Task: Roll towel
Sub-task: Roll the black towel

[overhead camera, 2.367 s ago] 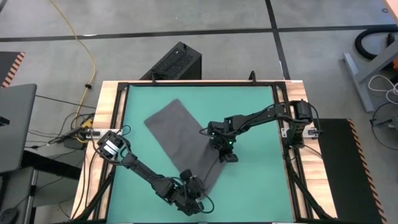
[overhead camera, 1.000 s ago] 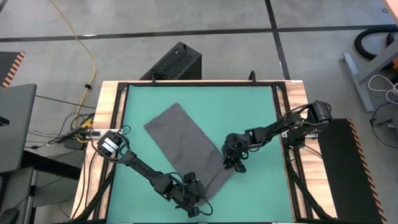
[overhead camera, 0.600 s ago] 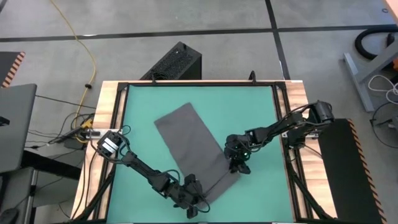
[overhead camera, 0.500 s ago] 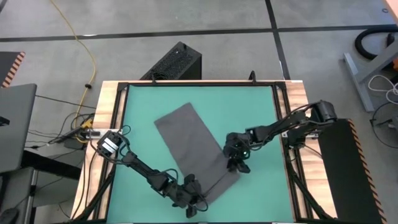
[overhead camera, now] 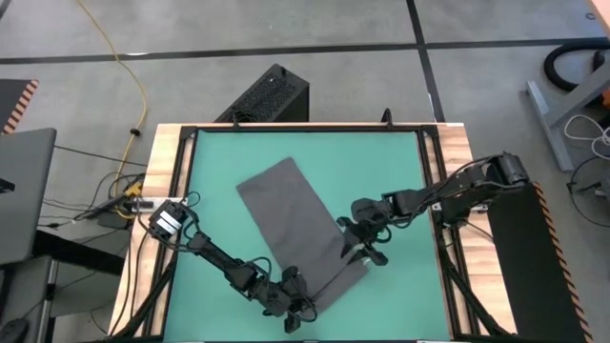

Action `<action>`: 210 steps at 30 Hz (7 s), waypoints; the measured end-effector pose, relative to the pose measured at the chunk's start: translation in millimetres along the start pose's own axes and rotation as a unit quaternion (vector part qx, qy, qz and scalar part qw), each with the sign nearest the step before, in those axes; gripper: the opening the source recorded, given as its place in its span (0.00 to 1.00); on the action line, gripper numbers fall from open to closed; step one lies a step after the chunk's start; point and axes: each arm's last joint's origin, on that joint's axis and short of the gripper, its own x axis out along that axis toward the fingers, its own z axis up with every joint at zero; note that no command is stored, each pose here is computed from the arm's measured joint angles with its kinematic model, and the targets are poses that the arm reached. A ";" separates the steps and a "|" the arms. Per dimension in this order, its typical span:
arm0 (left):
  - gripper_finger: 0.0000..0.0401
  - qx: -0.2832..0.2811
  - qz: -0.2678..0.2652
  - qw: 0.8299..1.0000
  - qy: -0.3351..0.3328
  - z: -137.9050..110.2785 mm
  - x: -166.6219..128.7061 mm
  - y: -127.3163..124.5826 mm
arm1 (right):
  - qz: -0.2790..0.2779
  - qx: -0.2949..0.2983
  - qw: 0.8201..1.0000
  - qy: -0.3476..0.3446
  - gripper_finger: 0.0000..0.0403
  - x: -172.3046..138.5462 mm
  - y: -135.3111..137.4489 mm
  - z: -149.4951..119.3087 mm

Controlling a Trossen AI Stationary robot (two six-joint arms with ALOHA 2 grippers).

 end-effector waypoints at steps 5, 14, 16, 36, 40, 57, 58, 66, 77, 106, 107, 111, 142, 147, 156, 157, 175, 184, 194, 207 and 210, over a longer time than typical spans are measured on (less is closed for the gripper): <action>0.00 0.001 0.000 1.000 0.001 0.4 0.3 0.6 | 0.050 -0.112 0.992 0.004 0.45 11.4 23.1 0.6; 0.00 -0.002 -0.003 1.000 -0.004 1.7 0.6 0.6 | 0.031 -0.176 0.981 -0.069 0.48 21.8 47.7 17.5; 0.00 -0.001 -0.006 1.000 -0.008 2.5 0.7 0.0 | 0.012 -0.173 0.983 -0.056 0.48 23.7 50.4 15.3; 0.00 0.020 -0.004 1.000 -0.023 5.0 0.9 -0.4 | -0.076 -0.118 0.982 0.126 0.54 30.6 72.3 -25.3; 0.00 0.019 -0.006 0.999 -0.026 5.5 0.9 -0.7 | -0.094 -0.125 0.980 0.123 0.53 31.1 70.3 -39.3; 0.10 0.016 0.015 0.999 -0.050 9.0 0.8 1.1 | -0.152 -0.077 0.982 0.077 0.35 24.5 56.2 -79.9; 0.12 0.016 0.015 0.998 -0.052 10.3 -0.1 0.4 | -0.154 -0.064 0.983 0.079 0.31 24.1 55.6 -81.2; 0.26 0.057 0.048 0.995 -0.073 30.8 -25.3 -8.4 | -0.136 0.053 0.986 0.075 0.09 24.3 56.5 -80.9; 0.27 0.082 0.052 0.988 -0.119 37.2 -33.7 -18.7 | -0.116 0.270 0.951 0.098 0.10 19.4 41.0 -67.2; 0.32 0.210 0.110 0.971 -0.038 56.4 -10.2 -48.5 | -0.132 0.435 0.887 0.084 0.12 -10.1 -10.7 -72.3; 0.34 0.214 0.108 0.970 -0.043 58.7 -10.7 -50.1 | -0.132 0.436 0.887 0.083 0.12 -10.5 -11.3 -72.4; 0.44 0.238 0.124 0.963 -0.036 59.8 -11.1 -48.6 | -0.132 0.434 0.887 0.083 0.12 -11.2 -12.4 -72.7; 0.39 0.140 0.213 0.966 0.029 24.2 11.3 -8.8 | -0.138 0.447 0.879 0.088 0.12 -11.0 -11.1 -73.9; 0.14 0.118 0.211 0.970 0.039 24.0 11.5 -6.6 | -0.141 0.433 0.886 0.080 0.16 -9.0 -9.8 -71.8; 0.04 0.110 0.190 0.975 0.027 26.4 13.1 -10.4 | -0.117 0.429 0.892 0.082 0.39 -12.8 -10.9 -70.9; 0.04 0.112 0.180 0.977 0.020 28.0 13.2 -12.7 | -0.110 0.430 0.893 0.080 0.41 -14.3 -10.4 -69.8; 0.03 -0.040 0.017 0.995 -0.092 8.8 -2.1 18.9 | -0.041 0.088 0.995 0.016 0.50 -51.9 62.0 -32.1; 0.03 -0.065 0.003 0.993 -0.102 8.8 -4.1 24.9 | -0.170 -0.081 0.980 0.062 0.50 -17.2 83.3 -42.0; 0.04 -0.069 0.000 0.993 -0.101 8.5 -4.0 24.9 | -0.204 -0.064 0.972 0.099 0.50 -6.3 66.5 -50.5; 0.04 -0.069 0.001 0.992 -0.101 8.4 -3.6 25.1 | -0.220 -0.107 0.964 0.106 0.50 -5.0 62.2 -50.1; 0.04 -0.069 0.000 0.993 -0.101 8.3 -3.6 25.1 | -0.221 -0.111 0.963 0.104 0.50 -4.9 62.2 -49.6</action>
